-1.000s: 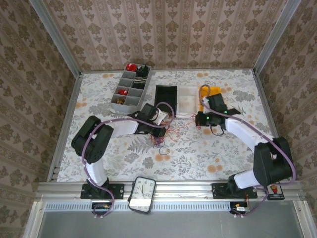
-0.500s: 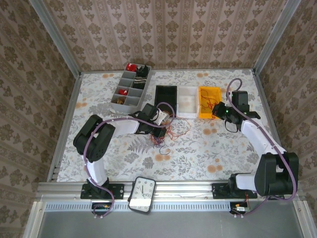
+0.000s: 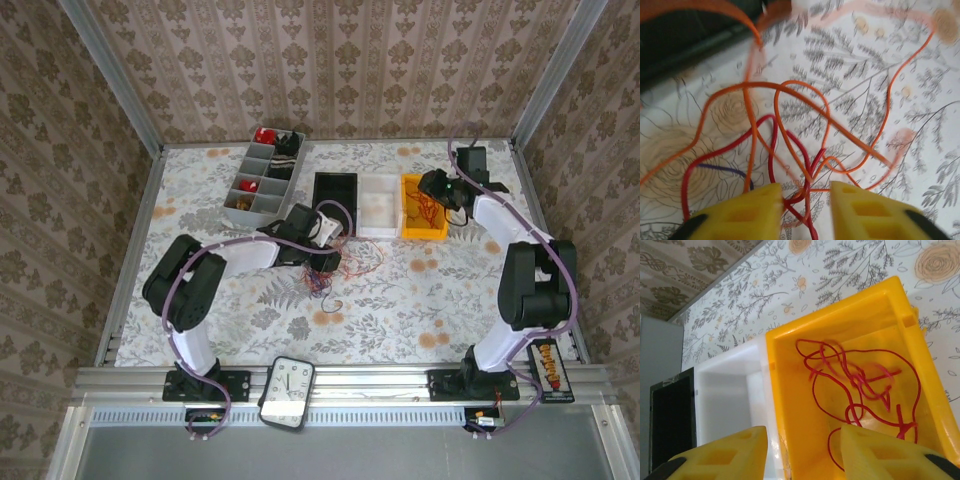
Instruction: Untangle the cables
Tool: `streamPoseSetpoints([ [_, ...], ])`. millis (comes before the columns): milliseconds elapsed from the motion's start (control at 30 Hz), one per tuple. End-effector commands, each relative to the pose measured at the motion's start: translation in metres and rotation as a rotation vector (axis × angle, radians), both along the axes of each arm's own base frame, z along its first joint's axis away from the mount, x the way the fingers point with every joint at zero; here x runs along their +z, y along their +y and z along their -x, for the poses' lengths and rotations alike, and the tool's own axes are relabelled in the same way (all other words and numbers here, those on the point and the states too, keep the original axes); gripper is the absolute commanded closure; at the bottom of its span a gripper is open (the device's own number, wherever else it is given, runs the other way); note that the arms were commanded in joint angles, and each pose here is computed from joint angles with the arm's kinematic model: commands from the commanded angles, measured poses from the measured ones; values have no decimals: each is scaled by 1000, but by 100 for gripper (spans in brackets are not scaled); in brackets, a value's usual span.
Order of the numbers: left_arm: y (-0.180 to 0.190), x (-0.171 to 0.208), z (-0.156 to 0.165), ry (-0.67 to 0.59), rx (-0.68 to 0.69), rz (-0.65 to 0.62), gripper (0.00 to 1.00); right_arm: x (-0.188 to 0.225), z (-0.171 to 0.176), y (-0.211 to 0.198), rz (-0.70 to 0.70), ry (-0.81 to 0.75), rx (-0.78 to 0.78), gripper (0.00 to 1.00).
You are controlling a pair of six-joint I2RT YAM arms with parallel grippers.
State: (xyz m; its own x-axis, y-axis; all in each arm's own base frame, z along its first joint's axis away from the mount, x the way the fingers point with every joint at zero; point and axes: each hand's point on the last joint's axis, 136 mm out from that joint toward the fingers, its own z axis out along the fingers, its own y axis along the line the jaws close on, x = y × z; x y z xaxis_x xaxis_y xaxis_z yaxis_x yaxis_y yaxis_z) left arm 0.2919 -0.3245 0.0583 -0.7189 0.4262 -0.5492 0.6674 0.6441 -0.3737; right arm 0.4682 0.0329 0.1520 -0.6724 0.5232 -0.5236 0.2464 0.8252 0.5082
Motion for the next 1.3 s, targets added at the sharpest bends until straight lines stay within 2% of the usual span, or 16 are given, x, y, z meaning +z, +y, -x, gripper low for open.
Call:
streamPoseSetpoints([
  [0, -5, 37, -8, -79, 1, 42, 64, 19, 3, 6, 30, -36, 8, 55],
  [100, 1, 51, -14, -116, 31, 64, 63, 23, 24, 37, 68, -54, 128, 55],
  [267, 24, 63, -25, -127, 121, 115, 52, 7, 82, 126, 133, -35, 480, 55],
  [467, 58, 39, -37, -57, 280, 81, 49, -26, 149, 220, 174, 38, 894, 56],
  [600, 75, 24, -42, -43, 383, 53, 49, -44, 162, 254, 240, 103, 1047, 57],
  [800, 87, 13, -43, -52, 446, 18, 49, -75, 163, 256, 276, 229, 1067, 57],
  [1100, 85, 3, -28, -27, 403, -13, 54, -99, 157, 253, 284, 285, 1039, 58],
  [1267, 80, 2, -27, -29, 381, -14, 56, -104, 147, 253, 243, 288, 1008, 58],
])
